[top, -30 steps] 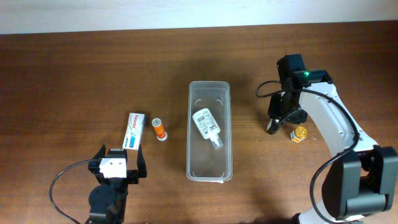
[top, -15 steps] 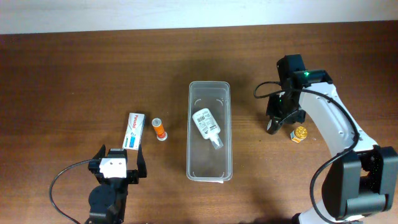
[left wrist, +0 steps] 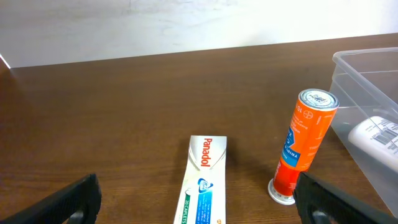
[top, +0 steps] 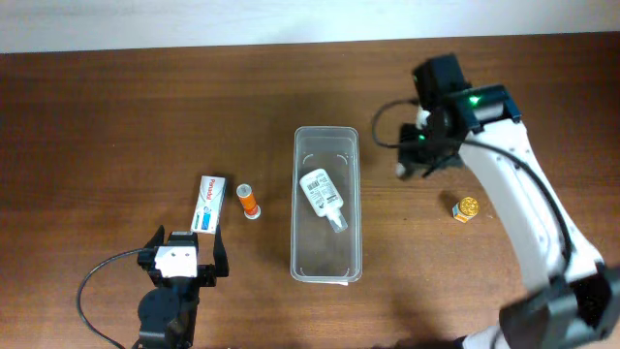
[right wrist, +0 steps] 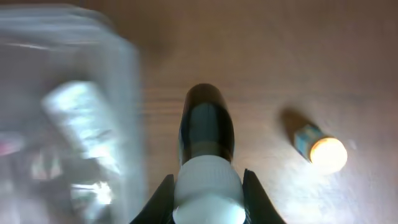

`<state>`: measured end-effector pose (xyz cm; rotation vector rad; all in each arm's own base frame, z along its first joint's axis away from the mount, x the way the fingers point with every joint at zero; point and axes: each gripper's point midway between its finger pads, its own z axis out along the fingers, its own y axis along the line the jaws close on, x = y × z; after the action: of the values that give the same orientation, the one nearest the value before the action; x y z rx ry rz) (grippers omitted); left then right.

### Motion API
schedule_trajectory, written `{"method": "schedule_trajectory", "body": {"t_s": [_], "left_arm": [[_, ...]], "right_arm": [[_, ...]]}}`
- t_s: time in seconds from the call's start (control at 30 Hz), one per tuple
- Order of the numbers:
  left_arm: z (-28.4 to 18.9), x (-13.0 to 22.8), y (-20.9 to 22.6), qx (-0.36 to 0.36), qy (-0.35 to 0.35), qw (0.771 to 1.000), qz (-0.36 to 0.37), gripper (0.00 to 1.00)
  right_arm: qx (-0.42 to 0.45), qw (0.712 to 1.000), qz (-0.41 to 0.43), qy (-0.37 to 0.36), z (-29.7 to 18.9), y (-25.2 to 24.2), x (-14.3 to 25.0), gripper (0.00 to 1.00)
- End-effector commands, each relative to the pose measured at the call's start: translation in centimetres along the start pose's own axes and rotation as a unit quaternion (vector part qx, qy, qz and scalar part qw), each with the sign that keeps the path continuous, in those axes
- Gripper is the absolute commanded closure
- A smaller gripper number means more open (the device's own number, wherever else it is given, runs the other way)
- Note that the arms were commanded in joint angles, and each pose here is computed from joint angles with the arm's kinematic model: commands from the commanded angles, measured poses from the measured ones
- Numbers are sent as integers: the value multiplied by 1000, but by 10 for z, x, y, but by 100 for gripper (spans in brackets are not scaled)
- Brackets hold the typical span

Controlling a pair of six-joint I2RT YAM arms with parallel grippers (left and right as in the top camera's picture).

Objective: Pack container
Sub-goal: 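Carry the dark bottle into the container and release it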

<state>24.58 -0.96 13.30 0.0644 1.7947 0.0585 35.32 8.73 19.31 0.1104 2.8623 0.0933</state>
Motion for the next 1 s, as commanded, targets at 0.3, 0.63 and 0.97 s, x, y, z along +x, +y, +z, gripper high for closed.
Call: {"method": "schedule_trajectory", "body": {"t_s": [0.3, 0.63, 0.97], "left_arm": [[0, 0, 0, 1, -3, 1000, 7, 1], [0, 0, 0, 1, -3, 1000, 7, 1], [0, 0, 0, 1, -3, 1000, 7, 1]], "right_arm": [[-28, 985, -142, -88, -33, 103, 1, 86], [5, 986, -162, -40, 51, 114, -13, 86], [17, 986, -165, -18, 93, 119, -15, 72]]}}
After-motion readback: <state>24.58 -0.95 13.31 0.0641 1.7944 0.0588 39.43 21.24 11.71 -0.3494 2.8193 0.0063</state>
